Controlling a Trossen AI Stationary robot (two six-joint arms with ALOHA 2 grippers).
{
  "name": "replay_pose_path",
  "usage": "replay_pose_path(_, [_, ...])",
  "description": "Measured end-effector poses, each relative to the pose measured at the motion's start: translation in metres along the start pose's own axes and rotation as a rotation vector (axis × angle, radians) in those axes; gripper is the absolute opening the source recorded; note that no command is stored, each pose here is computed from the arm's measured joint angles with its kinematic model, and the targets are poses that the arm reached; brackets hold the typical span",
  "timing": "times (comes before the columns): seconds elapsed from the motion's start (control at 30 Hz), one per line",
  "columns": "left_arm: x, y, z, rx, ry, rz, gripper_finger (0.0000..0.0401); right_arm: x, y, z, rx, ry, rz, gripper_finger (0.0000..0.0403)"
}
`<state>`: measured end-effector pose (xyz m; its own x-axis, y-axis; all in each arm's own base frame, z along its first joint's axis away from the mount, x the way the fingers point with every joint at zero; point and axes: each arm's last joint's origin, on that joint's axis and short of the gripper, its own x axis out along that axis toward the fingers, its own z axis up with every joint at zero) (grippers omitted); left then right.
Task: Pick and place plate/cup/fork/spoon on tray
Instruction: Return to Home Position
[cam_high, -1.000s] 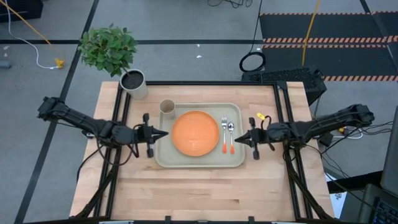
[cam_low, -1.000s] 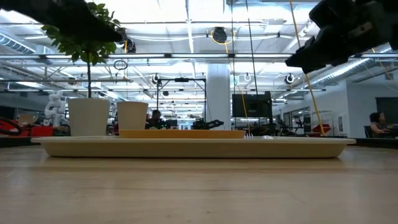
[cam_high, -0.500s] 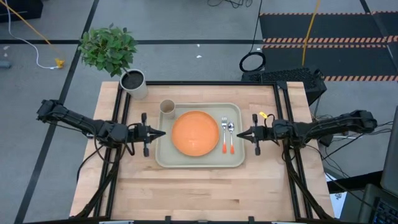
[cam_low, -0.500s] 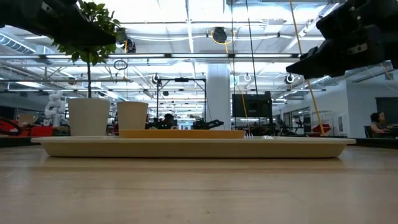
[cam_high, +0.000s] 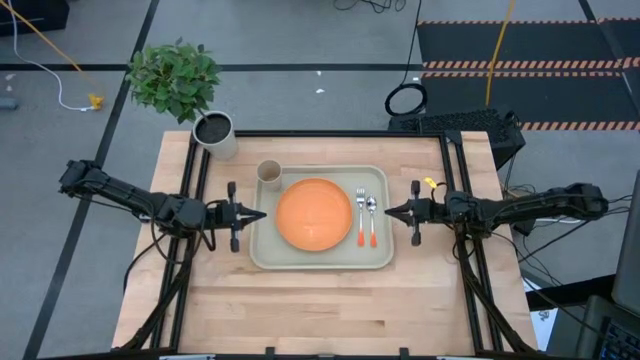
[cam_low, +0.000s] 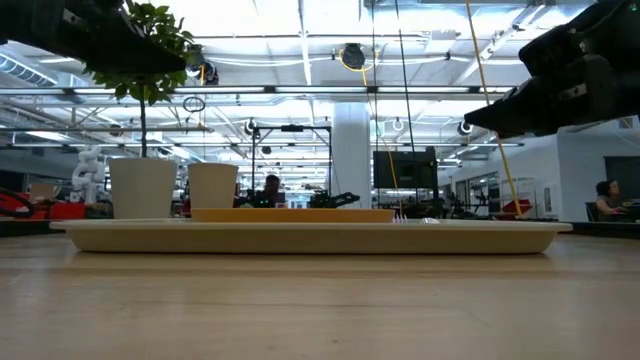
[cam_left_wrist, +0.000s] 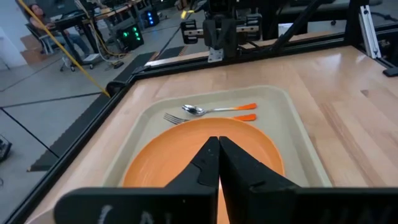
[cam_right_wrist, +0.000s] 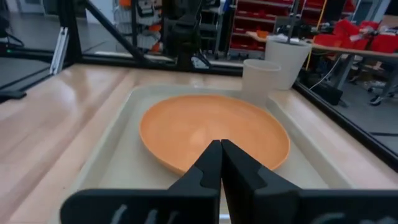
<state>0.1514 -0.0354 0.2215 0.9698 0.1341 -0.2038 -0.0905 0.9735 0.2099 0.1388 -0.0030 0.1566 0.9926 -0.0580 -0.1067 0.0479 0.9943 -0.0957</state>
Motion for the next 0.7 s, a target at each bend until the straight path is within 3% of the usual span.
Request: replay_pose_path(0.7, [0.0, -0.001, -0.006, 0.001, 0.035, -0.025, 0.0004, -0.016, 0.001, 0.002, 0.019, -0.006, 0.063, 0.0])
